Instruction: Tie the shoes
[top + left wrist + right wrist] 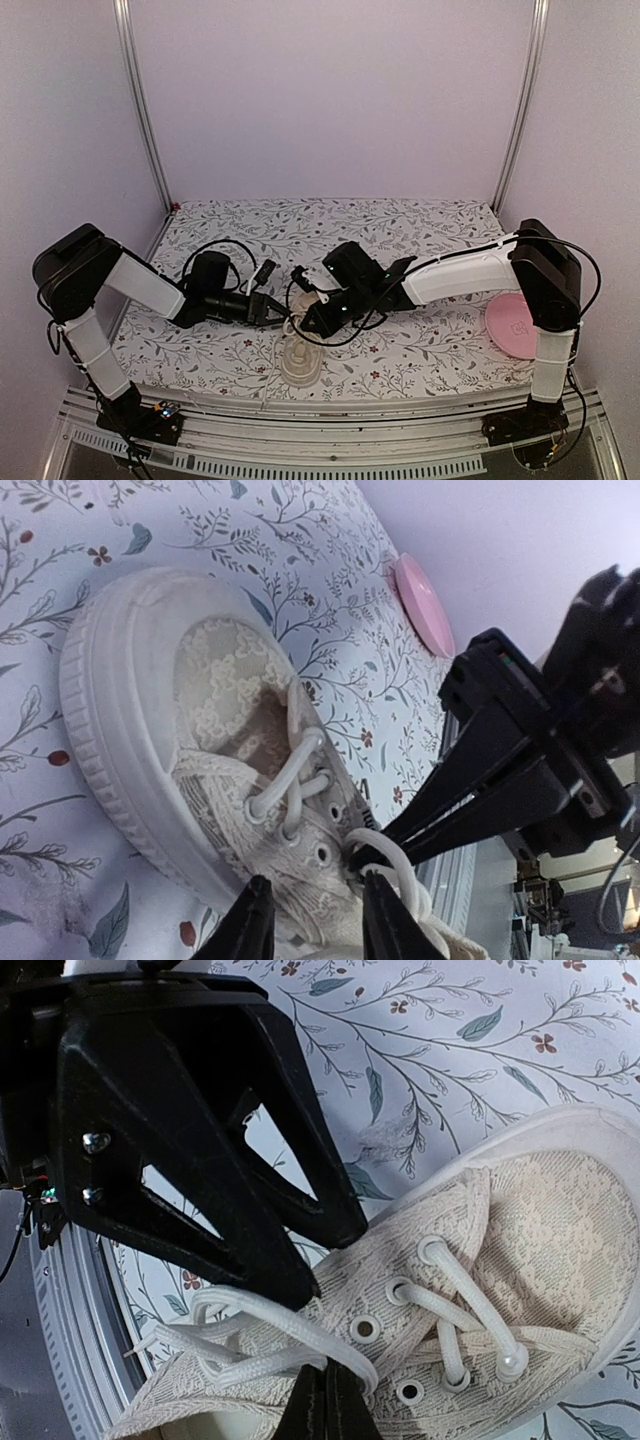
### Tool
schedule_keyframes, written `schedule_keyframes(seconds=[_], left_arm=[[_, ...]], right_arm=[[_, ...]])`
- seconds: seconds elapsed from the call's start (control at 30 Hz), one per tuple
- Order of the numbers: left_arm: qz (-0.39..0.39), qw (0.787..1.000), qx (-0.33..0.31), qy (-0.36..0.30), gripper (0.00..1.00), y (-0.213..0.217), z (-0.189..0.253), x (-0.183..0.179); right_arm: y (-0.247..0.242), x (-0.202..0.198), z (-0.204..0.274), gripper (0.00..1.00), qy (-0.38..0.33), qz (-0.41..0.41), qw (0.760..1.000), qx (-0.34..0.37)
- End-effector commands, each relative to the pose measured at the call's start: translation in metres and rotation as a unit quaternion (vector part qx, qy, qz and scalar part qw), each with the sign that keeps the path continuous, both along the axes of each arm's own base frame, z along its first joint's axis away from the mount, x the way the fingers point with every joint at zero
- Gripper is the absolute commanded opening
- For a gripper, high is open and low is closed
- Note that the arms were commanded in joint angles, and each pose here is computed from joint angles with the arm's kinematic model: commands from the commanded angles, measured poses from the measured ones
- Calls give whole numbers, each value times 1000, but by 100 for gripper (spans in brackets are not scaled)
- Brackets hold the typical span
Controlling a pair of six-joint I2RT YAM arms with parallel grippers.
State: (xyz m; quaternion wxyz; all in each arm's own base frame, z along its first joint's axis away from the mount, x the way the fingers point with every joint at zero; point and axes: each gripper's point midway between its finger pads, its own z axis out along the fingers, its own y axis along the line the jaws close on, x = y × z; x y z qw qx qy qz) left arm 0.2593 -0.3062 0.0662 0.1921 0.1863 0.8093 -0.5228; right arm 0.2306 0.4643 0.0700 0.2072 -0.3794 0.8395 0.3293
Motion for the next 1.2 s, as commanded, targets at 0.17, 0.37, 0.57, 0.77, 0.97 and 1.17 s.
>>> schedule_keyframes(seconds=[0.17, 0.37, 0.57, 0.77, 0.97, 1.17], left_arm=[[-23, 999, -30, -14, 33, -9, 12, -1], [-29, 999, -30, -9, 34, -12, 8, -3], [-39, 999, -32, -7, 36, -18, 7, -5], [-45, 998, -32, -3, 37, -21, 5, -6], [-52, 998, -30, 7, 37, -22, -1, -9], [-58, 998, -32, 10, 36, -24, -2, -12]], right_arm=[[-1, -1, -15, 2, 9, 0, 1000, -26], [0, -1, -15, 2, 9, 0, 1000, -26], [1, 1, -14, 2, 7, -1, 1000, -28], [2, 3, -15, 2, 7, -4, 999, -32], [3, 5, -13, 2, 4, -9, 999, -31], [4, 9, -8, 2, -3, -17, 999, -27]])
